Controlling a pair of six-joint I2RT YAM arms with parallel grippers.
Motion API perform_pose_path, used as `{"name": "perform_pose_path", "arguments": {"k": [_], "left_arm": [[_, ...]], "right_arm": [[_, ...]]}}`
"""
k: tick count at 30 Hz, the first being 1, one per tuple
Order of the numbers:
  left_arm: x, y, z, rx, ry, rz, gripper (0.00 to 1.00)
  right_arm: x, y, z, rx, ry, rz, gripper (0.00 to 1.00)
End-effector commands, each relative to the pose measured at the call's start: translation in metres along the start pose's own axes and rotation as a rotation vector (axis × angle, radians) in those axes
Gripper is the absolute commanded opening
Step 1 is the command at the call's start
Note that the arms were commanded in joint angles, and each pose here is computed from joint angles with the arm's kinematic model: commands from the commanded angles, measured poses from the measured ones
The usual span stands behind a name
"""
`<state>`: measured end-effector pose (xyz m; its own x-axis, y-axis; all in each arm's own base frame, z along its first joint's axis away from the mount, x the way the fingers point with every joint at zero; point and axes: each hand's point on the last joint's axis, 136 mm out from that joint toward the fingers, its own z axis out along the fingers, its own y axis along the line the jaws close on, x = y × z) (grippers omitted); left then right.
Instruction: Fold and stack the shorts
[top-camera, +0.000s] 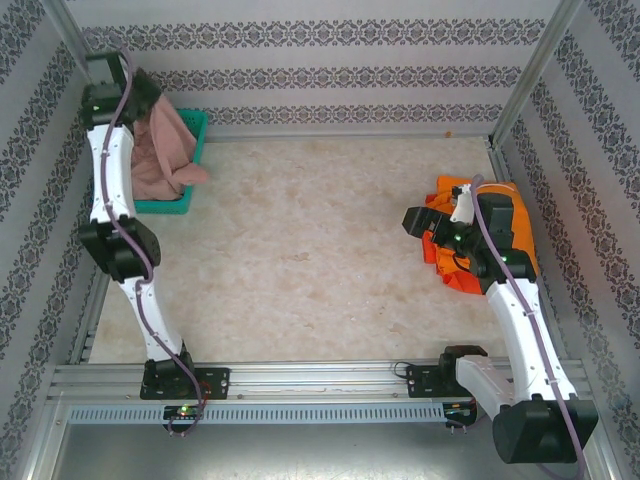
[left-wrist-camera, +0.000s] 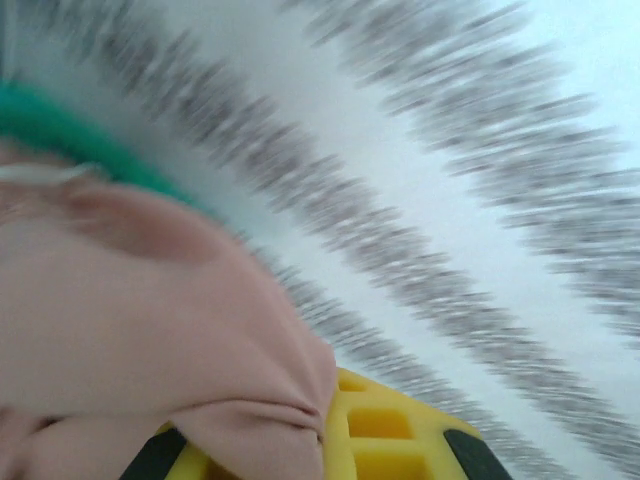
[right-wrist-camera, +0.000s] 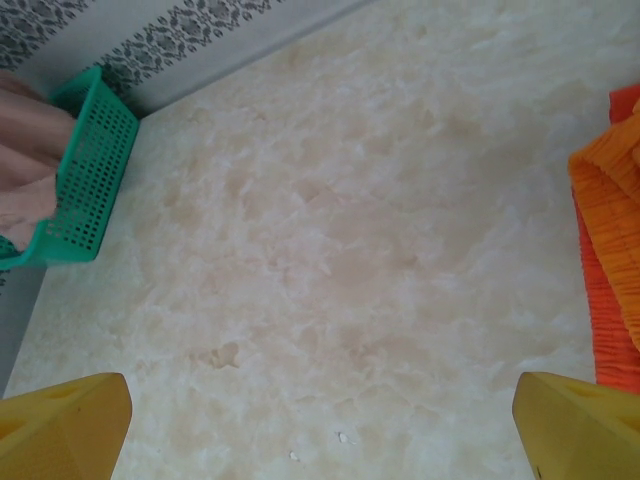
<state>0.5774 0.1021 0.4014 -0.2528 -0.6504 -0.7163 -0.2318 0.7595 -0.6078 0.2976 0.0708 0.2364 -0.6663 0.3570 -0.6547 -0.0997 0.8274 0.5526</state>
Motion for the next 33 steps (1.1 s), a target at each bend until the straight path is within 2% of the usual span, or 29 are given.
{"name": "perform_pose_path", "arguments": {"k": [1, 4, 8, 10, 11, 12, 14, 16, 17, 18, 19, 25, 29, 33], "left_arm": [[-0.038, -0.118, -0.091, 0.232, -0.193, 0.179, 0.00], [-0.016, -0.172, -0.127, 0.299, -0.211, 0.308, 0.00], [0.059, -0.224, -0.146, 0.357, -0.118, 0.506, 0.00], [0.107, -0.239, -0.149, 0.402, -0.033, 0.579, 0.08], [0.133, -0.243, -0.149, 0.428, 0.009, 0.615, 0.20], [0.162, -0.245, -0.149, 0.460, 0.052, 0.652, 0.38], [0.213, -0.250, -0.158, 0.534, 0.099, 0.737, 0.55], [0.263, -0.249, -0.171, 0.614, 0.134, 0.830, 0.77], [0.283, -0.245, -0.177, 0.635, 0.147, 0.864, 0.89], [0.296, -0.237, -0.181, 0.634, 0.159, 0.869, 0.97], [0.300, -0.229, -0.183, 0.626, 0.168, 0.841, 1.00], [0.285, -0.154, -0.187, 0.435, 0.193, 0.650, 1.00], [0.277, -0.088, -0.176, 0.315, 0.274, 0.411, 1.00], [0.291, -0.020, -0.154, 0.174, 0.364, 0.221, 1.00]], "right_arm": [[-0.008, 0.013, -0.001, -0.058, -0.040, -0.055, 0.98], [-0.010, 0.013, 0.001, -0.054, -0.046, -0.064, 0.98], [-0.014, 0.003, 0.002, 0.005, -0.053, -0.073, 0.98], [-0.014, -0.005, 0.001, 0.050, -0.056, -0.069, 0.98], [-0.013, -0.009, 0.000, 0.075, -0.057, -0.065, 0.98], [-0.012, -0.013, -0.001, 0.093, -0.057, -0.062, 0.98], [-0.009, -0.016, -0.004, 0.107, -0.063, -0.059, 0.98], [-0.006, -0.017, -0.007, 0.107, -0.073, -0.055, 0.98], [-0.004, -0.014, -0.008, 0.095, -0.076, -0.056, 0.98], [-0.004, -0.011, -0.009, 0.076, -0.077, -0.059, 0.98], [-0.004, -0.008, -0.010, 0.062, -0.076, -0.058, 0.98], [0.001, 0.028, 0.002, -0.087, 0.017, -0.105, 0.98], [0.015, 0.057, 0.026, -0.065, 0.095, -0.310, 0.98], [0.039, 0.086, 0.061, 0.013, 0.167, -0.573, 0.98]]}}
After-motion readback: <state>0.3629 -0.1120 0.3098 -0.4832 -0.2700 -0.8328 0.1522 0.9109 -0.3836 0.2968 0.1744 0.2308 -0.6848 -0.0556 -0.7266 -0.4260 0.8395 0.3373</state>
